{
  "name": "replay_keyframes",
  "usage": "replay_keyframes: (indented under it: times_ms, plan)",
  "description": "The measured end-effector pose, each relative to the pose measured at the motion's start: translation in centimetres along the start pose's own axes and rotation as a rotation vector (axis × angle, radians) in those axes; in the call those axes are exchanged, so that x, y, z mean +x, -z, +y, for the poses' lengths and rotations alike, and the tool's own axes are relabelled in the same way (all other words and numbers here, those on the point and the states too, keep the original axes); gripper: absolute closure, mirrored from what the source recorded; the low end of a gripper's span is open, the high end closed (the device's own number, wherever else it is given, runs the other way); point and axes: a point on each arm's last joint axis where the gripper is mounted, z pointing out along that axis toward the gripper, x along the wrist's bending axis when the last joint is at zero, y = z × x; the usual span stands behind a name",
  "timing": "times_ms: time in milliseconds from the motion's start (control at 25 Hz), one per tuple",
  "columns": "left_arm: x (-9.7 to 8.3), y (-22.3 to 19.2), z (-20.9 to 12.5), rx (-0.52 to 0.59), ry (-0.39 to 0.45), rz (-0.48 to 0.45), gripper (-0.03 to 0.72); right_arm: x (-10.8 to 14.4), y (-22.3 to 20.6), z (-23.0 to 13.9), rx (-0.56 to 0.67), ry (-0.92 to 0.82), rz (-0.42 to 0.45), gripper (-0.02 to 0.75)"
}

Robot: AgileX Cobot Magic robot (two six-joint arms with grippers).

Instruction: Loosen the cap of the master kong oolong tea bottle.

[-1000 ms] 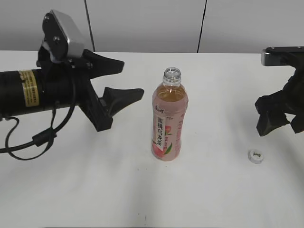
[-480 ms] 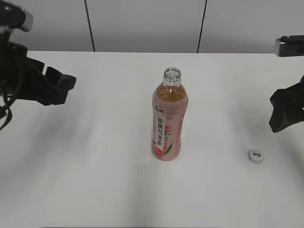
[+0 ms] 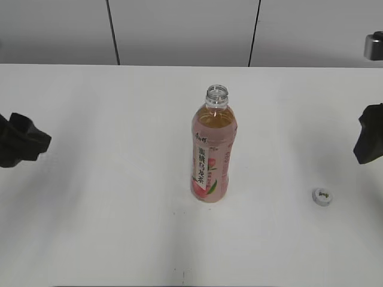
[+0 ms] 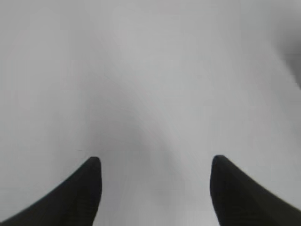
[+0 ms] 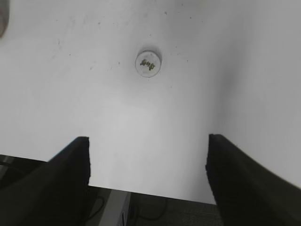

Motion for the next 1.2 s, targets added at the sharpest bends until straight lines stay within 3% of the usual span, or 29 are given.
replay_keyframes:
  times_ms: [160, 360, 520, 840, 1200]
  plan:
    - [-0.1, 2.9, -0.7, -0.004, 0.043, -0.046, 0.254, 0.1, 1.8, -1.5, -0.017, 0.006, -0.002, 0.16]
    - [0.7, 10.1, -2.2, -0.208, 0.082, -0.053, 0.255, 0.2, 4.0, -5.8, -0.052, 0.016, -0.015, 0.16]
    - [1.2, 13.5, -5.2, -0.199, 0.098, -0.04, 0.256, 0.3, 4.4, -9.7, -0.066, 0.023, -0.028, 0.16]
    - [1.6, 16.9, -9.6, -0.197, 0.117, -0.028, 0.261, 0.2, 4.8, -17.4, -0.231, 0.04, -0.076, 0.16]
    - [1.6, 17.8, -12.9, -0.36, 0.132, -0.034, 0.261, 0.0, 6.5, -21.4, -0.572, 0.085, -0.147, 0.16]
